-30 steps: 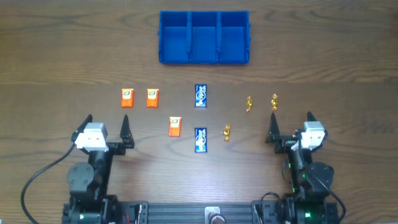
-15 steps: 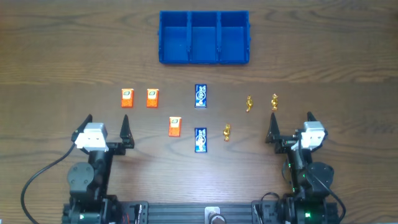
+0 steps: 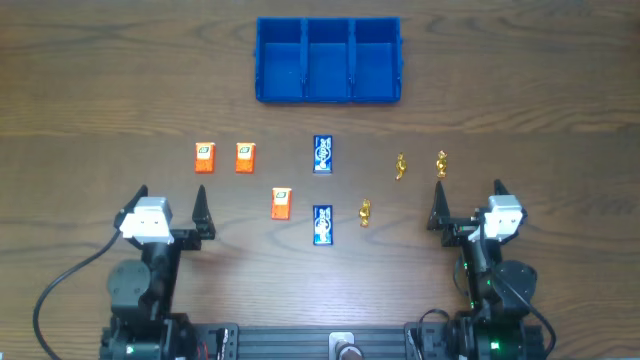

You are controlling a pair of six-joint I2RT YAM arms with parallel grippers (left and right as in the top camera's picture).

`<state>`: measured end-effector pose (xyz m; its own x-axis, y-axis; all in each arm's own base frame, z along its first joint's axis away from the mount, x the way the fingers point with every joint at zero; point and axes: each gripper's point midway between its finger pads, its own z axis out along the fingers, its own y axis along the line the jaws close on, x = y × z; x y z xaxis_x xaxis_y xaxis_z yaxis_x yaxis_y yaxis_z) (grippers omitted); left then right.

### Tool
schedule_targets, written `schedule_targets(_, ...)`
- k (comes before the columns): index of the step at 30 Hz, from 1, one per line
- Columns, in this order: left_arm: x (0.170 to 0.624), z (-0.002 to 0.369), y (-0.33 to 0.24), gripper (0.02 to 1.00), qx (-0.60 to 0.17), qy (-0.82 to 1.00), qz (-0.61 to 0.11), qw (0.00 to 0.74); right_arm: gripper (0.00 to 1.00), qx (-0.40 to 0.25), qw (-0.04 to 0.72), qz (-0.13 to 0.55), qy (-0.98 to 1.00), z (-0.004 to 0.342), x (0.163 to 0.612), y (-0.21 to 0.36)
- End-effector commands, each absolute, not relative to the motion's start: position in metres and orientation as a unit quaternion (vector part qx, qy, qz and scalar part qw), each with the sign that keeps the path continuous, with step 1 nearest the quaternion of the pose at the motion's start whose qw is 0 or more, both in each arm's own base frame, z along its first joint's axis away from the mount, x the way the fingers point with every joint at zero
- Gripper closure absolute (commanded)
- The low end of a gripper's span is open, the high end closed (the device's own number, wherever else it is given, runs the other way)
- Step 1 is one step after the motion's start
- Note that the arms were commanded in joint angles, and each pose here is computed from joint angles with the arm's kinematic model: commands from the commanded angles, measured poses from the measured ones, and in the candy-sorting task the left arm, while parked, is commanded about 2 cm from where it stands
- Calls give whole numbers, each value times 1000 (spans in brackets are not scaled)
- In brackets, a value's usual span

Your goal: Sort Candies Into Trays

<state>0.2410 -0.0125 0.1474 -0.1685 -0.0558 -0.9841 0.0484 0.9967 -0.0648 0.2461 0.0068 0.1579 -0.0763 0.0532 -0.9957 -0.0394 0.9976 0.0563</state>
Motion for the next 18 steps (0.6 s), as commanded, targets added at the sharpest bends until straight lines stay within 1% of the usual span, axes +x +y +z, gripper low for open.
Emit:
schedule_targets(1, 240, 174, -14, 20, 4, 814, -40, 579, 3, 4, 679, 30, 733, 157, 246, 7)
schedule_targets(3, 250, 183, -14, 20, 2, 848, -37, 529, 3, 4, 679, 30, 733, 157, 246, 7)
schedule_targets(5, 272, 175, -16, 20, 2, 886, -40, 461, 3, 4, 679, 30, 733, 157, 246, 7)
schedule_targets(9, 320, 117, -18, 20, 1, 951, -38, 308, 5, 4, 679, 30, 733, 157, 246, 7)
schedule_targets(12, 341, 79, -19, 23, 7, 976, -34, 216, 3, 4, 679, 30, 733, 157, 246, 7)
schedule_targets(14, 351, 52, -20, 20, 10, 984, -34, 172, 1, 4, 679, 30, 733, 157, 246, 7)
schedule_targets(18, 360, 18, -20, 23, 12, 991, -33, 130, 3, 4, 679, 30, 733, 157, 246, 7)
